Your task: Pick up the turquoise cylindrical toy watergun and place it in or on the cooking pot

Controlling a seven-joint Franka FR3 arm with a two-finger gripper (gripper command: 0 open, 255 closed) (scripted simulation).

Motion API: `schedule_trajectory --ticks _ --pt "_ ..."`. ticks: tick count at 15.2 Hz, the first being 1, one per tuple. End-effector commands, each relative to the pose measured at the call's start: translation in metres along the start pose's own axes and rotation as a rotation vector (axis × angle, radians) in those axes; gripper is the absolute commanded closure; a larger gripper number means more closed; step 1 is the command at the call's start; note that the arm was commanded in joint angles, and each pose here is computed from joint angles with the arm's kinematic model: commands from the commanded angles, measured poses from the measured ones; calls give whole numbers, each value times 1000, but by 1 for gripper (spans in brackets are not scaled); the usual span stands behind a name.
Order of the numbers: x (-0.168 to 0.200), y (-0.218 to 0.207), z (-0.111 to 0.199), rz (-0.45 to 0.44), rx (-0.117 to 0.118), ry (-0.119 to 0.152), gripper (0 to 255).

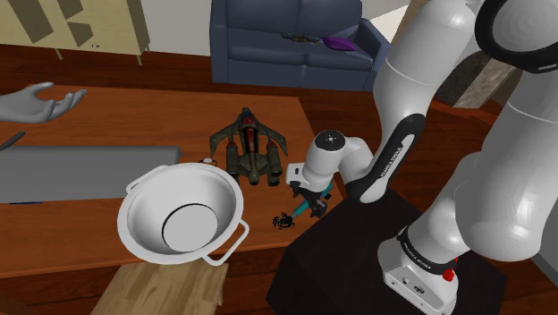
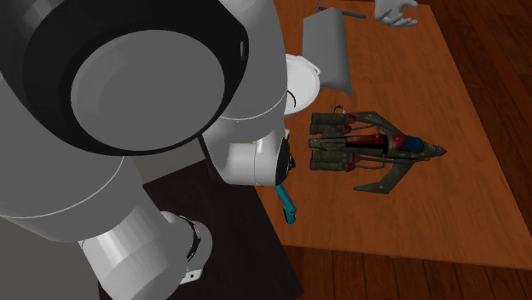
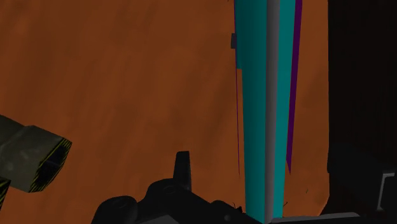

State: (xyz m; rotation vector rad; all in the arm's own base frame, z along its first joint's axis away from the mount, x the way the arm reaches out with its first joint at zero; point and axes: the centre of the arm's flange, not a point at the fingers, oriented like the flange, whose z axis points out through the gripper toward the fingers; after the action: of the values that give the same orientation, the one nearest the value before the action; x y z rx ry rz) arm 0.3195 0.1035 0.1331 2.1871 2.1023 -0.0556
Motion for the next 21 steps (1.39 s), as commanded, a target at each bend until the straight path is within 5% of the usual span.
schedule_trajectory --ticks 1,10,21 --pt "0 0 0 0 0 0 255" --pt "0 0 0 0 0 0 255" --pt "-6 3 -58 0 0 0 255"
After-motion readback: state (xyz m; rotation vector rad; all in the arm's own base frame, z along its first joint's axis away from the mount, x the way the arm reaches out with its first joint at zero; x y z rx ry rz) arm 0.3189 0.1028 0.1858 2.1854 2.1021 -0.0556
